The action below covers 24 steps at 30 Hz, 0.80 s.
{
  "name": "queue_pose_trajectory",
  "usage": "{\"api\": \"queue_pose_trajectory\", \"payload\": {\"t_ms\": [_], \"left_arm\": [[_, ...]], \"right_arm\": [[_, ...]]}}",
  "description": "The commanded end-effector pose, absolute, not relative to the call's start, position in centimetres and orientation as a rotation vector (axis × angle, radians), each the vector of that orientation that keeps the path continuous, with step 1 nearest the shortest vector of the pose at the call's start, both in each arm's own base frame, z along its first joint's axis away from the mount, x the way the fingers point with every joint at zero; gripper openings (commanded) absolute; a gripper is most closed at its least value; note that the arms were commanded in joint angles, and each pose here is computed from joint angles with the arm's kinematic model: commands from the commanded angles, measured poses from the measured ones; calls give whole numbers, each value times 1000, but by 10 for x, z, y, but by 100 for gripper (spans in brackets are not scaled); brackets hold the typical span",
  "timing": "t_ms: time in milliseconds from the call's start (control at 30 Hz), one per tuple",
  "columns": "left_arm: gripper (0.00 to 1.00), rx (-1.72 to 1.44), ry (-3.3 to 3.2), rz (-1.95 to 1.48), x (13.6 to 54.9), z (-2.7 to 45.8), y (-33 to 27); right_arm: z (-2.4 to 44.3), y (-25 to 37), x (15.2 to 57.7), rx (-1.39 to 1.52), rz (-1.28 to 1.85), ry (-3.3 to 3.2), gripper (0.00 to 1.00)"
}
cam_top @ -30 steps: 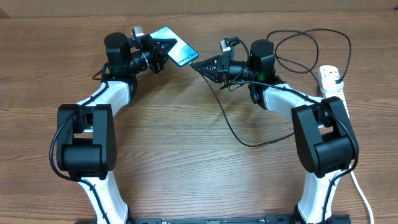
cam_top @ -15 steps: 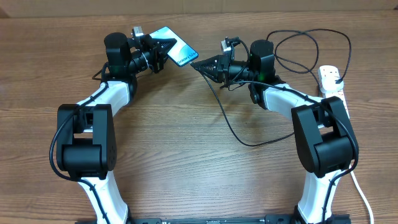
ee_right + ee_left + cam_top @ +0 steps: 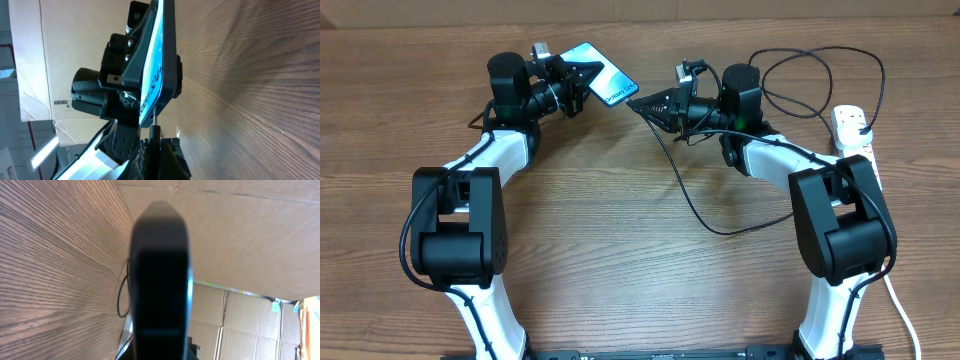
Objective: Plug charger to phone and switch on socket
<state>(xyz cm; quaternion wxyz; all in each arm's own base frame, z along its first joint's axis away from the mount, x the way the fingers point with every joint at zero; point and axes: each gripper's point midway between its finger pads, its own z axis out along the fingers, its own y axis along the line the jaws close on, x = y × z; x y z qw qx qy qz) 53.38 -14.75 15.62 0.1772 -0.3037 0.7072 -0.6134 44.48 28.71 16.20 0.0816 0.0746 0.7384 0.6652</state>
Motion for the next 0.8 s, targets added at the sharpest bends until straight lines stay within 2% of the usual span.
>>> {"api": "queue_pose_trajectory", "payload": {"t_ms": [0, 767], "left_arm": [[4, -774, 1977, -1753, 534, 180, -154], [4, -768, 1980, -1745, 534, 179, -153]], "right_arm": [[179, 283, 450, 217, 1977, 2161, 4], [181, 284, 446, 217, 2013, 2178, 4]]}}
